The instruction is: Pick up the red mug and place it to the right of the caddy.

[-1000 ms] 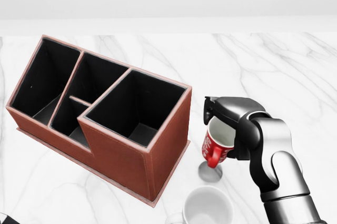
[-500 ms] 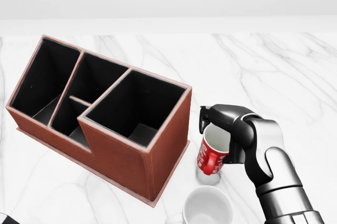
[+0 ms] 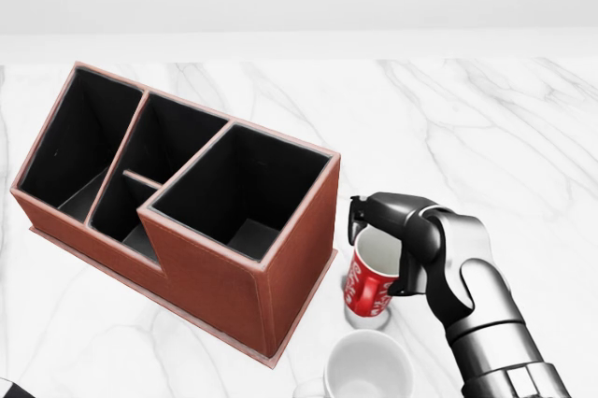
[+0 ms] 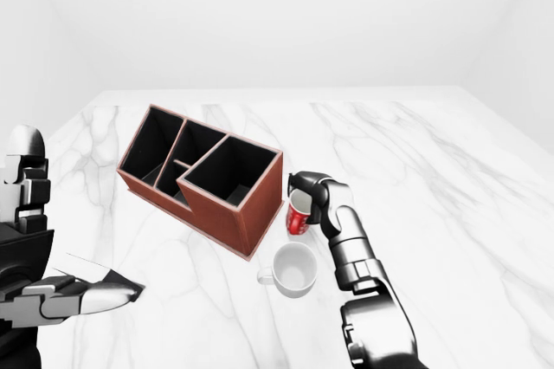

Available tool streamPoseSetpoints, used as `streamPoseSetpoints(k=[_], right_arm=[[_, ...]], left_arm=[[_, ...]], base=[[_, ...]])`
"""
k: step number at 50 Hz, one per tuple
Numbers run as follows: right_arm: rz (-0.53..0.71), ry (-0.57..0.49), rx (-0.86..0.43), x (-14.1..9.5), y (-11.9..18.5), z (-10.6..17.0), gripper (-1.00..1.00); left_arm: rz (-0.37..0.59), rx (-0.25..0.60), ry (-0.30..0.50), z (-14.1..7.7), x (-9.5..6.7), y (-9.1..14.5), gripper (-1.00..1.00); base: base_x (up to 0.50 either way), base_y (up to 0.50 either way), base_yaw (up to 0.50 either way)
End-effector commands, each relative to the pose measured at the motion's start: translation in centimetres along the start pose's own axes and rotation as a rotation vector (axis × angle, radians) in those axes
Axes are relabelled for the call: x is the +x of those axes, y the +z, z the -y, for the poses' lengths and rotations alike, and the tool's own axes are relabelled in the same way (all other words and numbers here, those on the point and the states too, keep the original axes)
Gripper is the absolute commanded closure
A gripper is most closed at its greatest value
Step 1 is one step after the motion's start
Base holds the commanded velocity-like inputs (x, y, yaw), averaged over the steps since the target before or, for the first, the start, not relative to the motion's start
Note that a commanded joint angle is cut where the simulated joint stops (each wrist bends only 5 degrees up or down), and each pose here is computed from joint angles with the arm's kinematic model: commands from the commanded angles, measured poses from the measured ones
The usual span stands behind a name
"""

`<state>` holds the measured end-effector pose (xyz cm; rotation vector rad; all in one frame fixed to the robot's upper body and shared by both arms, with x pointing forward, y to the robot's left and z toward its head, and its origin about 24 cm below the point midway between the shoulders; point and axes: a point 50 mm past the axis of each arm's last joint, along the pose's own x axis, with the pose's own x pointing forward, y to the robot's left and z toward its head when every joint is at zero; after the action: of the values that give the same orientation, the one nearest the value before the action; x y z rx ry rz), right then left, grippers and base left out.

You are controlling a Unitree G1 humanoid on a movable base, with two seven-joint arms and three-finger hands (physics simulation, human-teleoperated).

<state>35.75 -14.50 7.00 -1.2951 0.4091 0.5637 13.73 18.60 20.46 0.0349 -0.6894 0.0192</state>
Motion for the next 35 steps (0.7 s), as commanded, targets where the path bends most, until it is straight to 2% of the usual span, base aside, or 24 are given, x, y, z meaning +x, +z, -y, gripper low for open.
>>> streamPoseSetpoints(k=[1,14,35], right_arm=[[-0.003,0.0,0.002,0.5,0.2,-0.3,1.0],[-0.018,0.015,0.003,0.9,-0.2,-1.2,1.0],[-0.036,-0.038,0.022,1.5,-0.6,-0.9,1.0]], left_arm=[[0.0,-0.004,0.001,-0.1,0.0,0.0,-1.0],[0.002,-0.009,0.005,-0.1,0.0,0.1,-1.0],[-0.004,-0.017,0.001,-0.1,0.0,0.0,-1.0]], base=[[0.0,0.0,0.0],[0.0,0.0,0.0],[0.0,0.0,0.0]])
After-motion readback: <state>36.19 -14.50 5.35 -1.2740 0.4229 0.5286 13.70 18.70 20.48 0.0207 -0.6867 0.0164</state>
